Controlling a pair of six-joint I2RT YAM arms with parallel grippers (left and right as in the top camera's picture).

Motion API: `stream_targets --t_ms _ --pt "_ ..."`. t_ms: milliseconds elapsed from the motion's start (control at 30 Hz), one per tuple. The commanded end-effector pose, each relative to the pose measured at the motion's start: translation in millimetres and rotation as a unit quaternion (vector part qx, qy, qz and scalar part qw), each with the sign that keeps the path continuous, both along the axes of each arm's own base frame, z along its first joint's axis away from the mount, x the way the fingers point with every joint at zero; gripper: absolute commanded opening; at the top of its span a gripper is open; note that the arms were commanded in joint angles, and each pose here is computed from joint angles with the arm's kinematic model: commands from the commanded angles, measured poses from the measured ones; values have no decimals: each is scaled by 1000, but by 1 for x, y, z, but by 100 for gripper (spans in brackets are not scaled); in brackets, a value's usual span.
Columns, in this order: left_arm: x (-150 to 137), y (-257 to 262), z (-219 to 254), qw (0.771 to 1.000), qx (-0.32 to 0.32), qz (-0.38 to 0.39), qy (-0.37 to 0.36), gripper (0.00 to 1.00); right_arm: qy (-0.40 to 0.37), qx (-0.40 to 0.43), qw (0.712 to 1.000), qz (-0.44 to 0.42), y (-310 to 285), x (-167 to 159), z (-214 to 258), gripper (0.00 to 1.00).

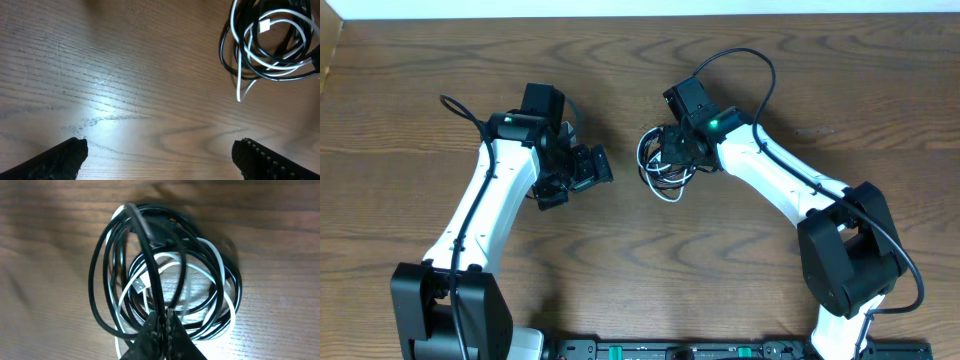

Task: Untangle cables
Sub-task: 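Lower the right gripper onto the bundle and pinch the black cable, then lift the black cable with the right gripper up and rightward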

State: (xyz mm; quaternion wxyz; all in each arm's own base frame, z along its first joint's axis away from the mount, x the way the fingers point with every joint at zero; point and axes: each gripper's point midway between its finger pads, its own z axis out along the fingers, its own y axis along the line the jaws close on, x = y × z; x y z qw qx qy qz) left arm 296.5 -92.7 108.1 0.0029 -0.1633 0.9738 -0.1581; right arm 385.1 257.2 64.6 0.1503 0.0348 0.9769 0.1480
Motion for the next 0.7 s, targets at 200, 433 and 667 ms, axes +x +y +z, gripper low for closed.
stream_targets --t_ms 200,433,667 --pt "0 3 -2 1000 9 4 3 98 -10 -4 1000 1 -5 6 10 1" --pt "0 3 -2 1000 9 4 3 98 -57 50 997 17 0 3 78 1" --pt "-4 -2 -1 1000 -8 2 13 98 -136 174 973 67 24 -13 176 1"
